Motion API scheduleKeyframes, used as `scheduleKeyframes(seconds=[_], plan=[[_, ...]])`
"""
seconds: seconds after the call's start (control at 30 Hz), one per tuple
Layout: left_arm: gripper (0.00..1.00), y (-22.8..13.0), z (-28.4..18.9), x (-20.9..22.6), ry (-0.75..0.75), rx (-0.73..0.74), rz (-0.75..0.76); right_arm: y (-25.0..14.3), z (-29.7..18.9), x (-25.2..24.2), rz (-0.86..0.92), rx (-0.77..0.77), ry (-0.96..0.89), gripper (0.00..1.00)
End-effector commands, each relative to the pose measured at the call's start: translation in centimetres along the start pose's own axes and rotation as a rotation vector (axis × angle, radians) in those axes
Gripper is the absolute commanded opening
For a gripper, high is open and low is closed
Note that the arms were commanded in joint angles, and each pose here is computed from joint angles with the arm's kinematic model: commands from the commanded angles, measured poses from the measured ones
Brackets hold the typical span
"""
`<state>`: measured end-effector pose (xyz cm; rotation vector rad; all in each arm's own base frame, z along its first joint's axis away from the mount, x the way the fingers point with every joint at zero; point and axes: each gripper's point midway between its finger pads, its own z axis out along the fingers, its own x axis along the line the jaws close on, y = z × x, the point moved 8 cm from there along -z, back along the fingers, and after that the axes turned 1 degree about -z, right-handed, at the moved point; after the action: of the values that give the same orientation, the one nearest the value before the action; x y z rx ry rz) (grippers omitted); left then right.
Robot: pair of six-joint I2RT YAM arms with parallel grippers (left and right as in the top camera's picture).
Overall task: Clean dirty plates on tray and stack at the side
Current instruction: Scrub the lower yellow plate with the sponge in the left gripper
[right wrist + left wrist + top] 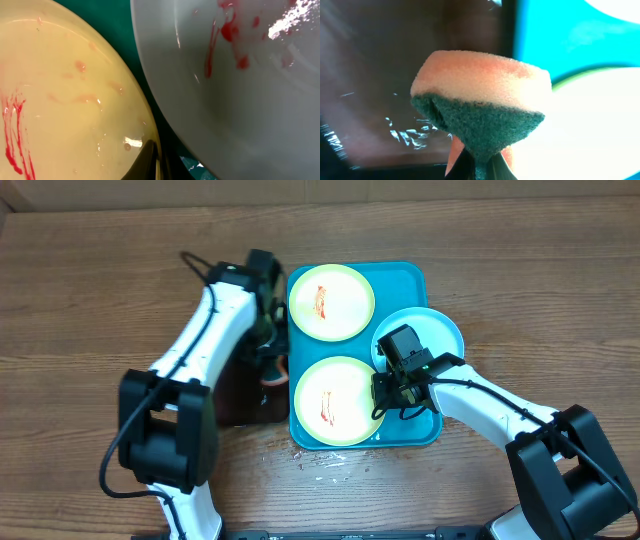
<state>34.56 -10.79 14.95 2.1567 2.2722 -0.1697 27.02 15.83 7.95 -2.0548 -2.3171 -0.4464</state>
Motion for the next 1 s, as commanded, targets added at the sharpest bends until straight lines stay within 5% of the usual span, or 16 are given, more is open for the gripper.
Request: scheduleKeyframes(seconds=[0.0, 0.33, 0.7, 0.97], plan=[[0.04, -1.3, -0.7, -4.6, -0.067, -0.028, 0.105, -1.2, 1.6, -2.4, 0.011, 0.041, -0.169, 0.05], [0.04, -2.8, 5.0, -9.8, -0.044, 0.035, 0.179, -1.2, 1.6, -2.4, 0.011, 0.041, -0.169, 0.05], [0.04, -2.8, 8.7, -6.3, 0.235, 0.135, 0.142, -1.2, 1.6, -2.4, 0.01, 0.041, -0.169, 0.05], [0.04, -2.2, 8.3, -4.3, 0.279, 0.144, 0.097, -1.2, 1.6, -2.4, 0.01, 0.041, -0.17, 0.05]])
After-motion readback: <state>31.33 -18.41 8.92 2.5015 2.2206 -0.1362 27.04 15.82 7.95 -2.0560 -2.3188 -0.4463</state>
